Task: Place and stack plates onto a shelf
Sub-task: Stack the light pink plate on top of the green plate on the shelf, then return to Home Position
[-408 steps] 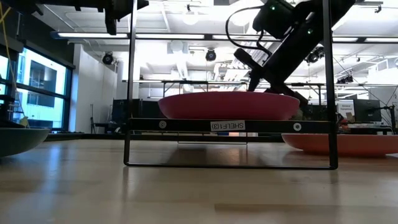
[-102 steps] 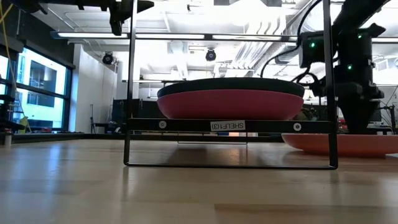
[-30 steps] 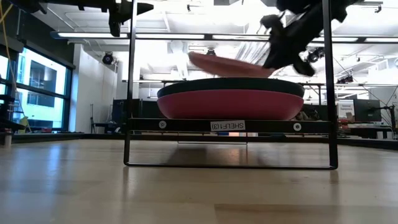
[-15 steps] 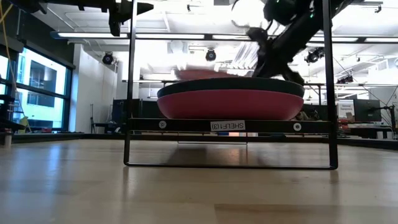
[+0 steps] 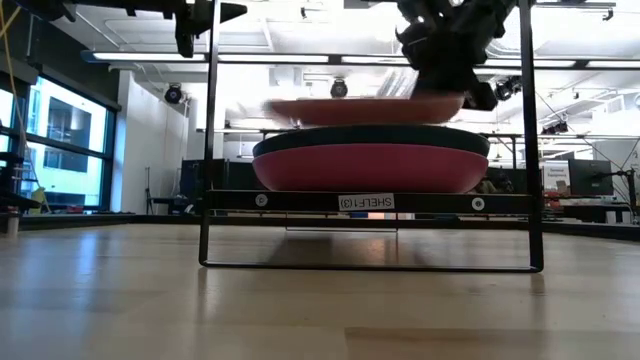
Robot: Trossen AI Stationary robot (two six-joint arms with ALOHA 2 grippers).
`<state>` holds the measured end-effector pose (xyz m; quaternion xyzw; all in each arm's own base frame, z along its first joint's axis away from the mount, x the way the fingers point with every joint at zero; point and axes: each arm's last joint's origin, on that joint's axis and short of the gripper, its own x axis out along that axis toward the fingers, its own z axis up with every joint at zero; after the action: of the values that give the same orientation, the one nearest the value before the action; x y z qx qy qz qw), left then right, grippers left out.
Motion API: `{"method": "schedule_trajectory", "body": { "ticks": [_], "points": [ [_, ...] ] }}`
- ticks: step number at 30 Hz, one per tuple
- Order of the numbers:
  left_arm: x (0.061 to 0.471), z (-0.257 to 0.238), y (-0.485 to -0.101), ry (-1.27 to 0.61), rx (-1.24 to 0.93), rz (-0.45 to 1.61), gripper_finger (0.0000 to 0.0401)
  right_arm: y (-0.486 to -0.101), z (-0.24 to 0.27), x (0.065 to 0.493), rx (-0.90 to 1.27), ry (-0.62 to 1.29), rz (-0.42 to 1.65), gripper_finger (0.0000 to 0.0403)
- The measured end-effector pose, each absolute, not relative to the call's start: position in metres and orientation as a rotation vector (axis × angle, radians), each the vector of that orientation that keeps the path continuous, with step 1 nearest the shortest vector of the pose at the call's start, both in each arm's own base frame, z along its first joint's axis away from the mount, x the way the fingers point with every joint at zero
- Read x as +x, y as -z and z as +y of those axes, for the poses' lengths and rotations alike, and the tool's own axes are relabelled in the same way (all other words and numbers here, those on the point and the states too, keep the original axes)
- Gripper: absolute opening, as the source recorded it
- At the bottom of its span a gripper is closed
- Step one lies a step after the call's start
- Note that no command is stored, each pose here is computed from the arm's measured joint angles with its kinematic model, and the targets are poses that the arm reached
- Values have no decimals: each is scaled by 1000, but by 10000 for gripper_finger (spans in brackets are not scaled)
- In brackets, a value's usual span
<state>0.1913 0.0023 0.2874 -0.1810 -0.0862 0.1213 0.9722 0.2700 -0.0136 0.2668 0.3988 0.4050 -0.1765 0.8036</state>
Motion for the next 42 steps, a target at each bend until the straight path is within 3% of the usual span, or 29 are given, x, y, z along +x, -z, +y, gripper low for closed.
{"method": "schedule_trajectory", "body": {
  "ticks": [10,20,24,34,42],
  "points": [
    [191,2,-287,-244,-372,-175,175,-236,11,290,829,366,1017,0],
    [191,2,-287,-242,-383,-176,175,-234,11,293,806,325,1024,7],
    [191,2,-287,-242,-383,-176,175,-235,11,292,772,261,1033,47],
    [191,2,-287,-243,-368,-174,175,-271,-4,271,669,205,899,198],
    [191,2,-286,-245,-364,-165,175,-286,-7,219,565,243,910,238]
  ]
}}
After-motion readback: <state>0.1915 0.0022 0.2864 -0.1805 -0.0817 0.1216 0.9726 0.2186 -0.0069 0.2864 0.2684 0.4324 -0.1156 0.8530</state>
